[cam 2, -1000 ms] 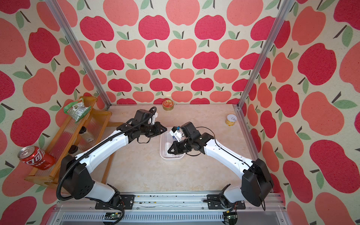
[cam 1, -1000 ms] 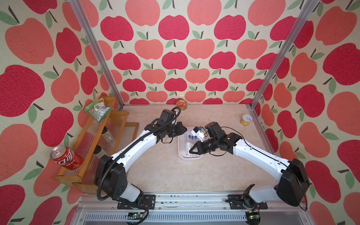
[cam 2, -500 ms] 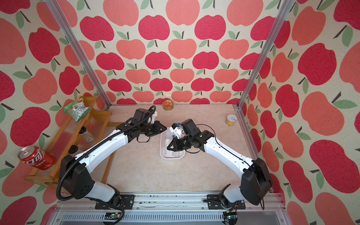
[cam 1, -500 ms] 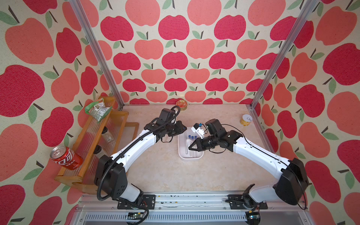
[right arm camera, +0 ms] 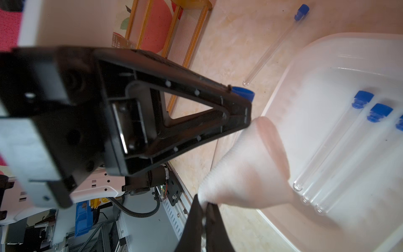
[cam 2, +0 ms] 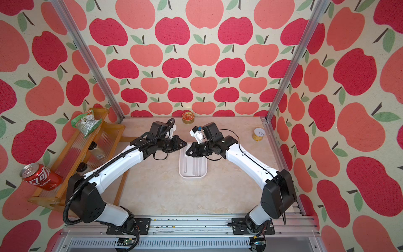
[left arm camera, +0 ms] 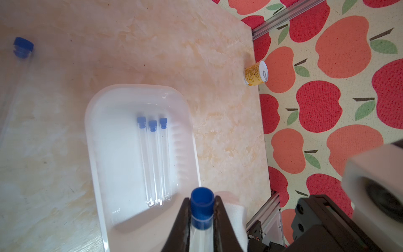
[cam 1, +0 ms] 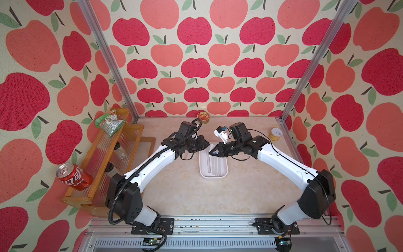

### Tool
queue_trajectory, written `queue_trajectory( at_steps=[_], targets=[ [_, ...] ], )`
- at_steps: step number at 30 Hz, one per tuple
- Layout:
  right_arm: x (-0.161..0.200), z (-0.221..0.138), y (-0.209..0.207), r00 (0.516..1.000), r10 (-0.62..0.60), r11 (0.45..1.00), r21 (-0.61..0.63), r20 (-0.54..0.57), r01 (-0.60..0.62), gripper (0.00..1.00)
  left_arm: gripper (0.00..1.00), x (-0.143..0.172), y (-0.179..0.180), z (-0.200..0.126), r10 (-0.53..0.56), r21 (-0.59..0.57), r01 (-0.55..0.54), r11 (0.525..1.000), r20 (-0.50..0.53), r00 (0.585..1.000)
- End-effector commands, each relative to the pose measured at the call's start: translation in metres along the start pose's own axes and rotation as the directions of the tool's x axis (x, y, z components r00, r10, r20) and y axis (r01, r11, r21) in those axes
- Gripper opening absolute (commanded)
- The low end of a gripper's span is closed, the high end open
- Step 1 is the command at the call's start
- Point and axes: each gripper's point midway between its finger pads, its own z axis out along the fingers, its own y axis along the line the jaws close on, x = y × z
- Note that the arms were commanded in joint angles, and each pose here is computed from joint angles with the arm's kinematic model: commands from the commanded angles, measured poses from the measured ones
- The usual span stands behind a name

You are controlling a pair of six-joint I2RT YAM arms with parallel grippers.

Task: Wipe the exteriors of test tubes
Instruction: Wipe the dirt from the test tube.

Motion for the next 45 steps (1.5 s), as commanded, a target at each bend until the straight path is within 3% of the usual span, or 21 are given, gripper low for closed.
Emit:
queue_trajectory(
  at_steps=[1, 15, 21, 29, 45],
  targets=[
    [0.009, -0.004, 0.000, 1.000, -0.005, 1.000, 0.002, -0.020, 0.005, 0.00, 0.16, -0.002, -0.007, -0.004, 0.023, 0.013, -0.023, 1.000, 0.000, 1.000],
    [0.081, -0.002, 0.007, 0.992, -0.017, 0.999, -0.043, -0.122, 0.012, 0.00, 0.16, -0.008, -0.010, -0.001, 0.029, 0.016, -0.029, 0.999, 0.005, 1.000],
    [0.096, 0.000, 0.011, 0.989, -0.027, 0.998, -0.062, -0.147, 0.018, 0.00, 0.16, -0.009, -0.010, -0.003, 0.030, 0.017, -0.030, 0.999, 0.010, 1.000],
    [0.076, -0.002, 0.009, 0.993, -0.039, 0.999, -0.038, -0.114, 0.035, 0.00, 0.16, -0.007, -0.011, -0.003, 0.028, 0.024, -0.028, 0.999, 0.005, 1.000],
    [-0.010, 0.005, 0.003, 1.000, -0.024, 0.999, -0.046, 0.017, 0.025, 0.00, 0.16, 0.004, -0.007, -0.003, 0.019, 0.018, -0.019, 1.000, -0.004, 1.000]
  ],
)
